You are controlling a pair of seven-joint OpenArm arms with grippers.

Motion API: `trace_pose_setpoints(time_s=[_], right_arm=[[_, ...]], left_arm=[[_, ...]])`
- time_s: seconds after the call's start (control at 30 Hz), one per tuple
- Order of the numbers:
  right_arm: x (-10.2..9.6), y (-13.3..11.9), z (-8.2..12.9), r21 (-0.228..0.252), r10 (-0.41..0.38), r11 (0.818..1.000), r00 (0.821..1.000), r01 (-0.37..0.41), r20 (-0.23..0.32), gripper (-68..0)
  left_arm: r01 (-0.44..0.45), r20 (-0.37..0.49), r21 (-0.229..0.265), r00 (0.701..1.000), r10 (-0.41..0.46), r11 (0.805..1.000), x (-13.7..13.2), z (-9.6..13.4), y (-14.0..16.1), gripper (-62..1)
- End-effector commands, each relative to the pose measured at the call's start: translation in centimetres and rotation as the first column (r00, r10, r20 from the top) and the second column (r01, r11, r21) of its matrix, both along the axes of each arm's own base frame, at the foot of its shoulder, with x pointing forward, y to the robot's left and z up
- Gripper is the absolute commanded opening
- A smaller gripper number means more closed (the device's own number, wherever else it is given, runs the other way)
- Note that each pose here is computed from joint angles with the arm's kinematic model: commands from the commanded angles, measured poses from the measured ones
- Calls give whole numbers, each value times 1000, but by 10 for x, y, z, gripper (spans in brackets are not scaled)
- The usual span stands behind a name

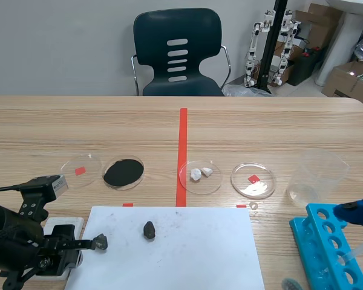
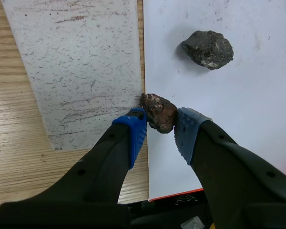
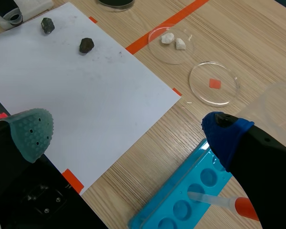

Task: Rub the mineral on the streak plate below the first streak

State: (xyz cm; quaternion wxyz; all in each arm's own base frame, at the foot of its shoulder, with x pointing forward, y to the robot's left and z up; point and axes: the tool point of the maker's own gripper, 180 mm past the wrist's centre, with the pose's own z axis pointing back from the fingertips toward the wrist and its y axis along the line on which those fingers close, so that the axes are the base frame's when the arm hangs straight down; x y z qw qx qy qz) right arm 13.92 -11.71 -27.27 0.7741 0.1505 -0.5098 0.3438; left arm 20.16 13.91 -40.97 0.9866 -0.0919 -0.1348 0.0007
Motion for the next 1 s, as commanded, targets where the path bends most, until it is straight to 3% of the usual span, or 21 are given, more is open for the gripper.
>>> trace_pose_setpoints(time_s=[0.0, 0.1, 0.2, 0.33, 0.43, 0.57, 0.97], right_arm=[[2, 5, 8, 29, 6, 1000, 1000, -7, 21, 4], [2, 5, 8, 29, 6, 1000, 1000, -7, 21, 4], [2, 5, 8, 29, 6, 1000, 1000, -7, 21, 4], [2, 5, 8, 29, 6, 1000, 1000, -7, 21, 4], [2, 5, 8, 29, 6, 1000, 1000, -7, 21, 4], [2, 5, 8, 29, 6, 1000, 1000, -7, 21, 4], [2, 5, 8, 29, 6, 1000, 1000, -7, 21, 4]], left_arm=[[-5, -15, 21, 1000, 5, 1000, -6, -5, 4, -496], [-32, -13, 111, 999, 34, 993, -5, -7, 21, -496], [-82, -25, 251, 996, 91, 964, -9, -7, 49, -496], [-152, -23, 433, 984, 179, 889, -16, -1, 88, -496], [-183, -14, 528, 974, 225, 829, -20, 6, 109, -496], [-214, 9, 590, 966, 258, 778, -23, 12, 123, -496], [-226, 54, 622, 968, 246, 749, -32, 9, 130, -496]])
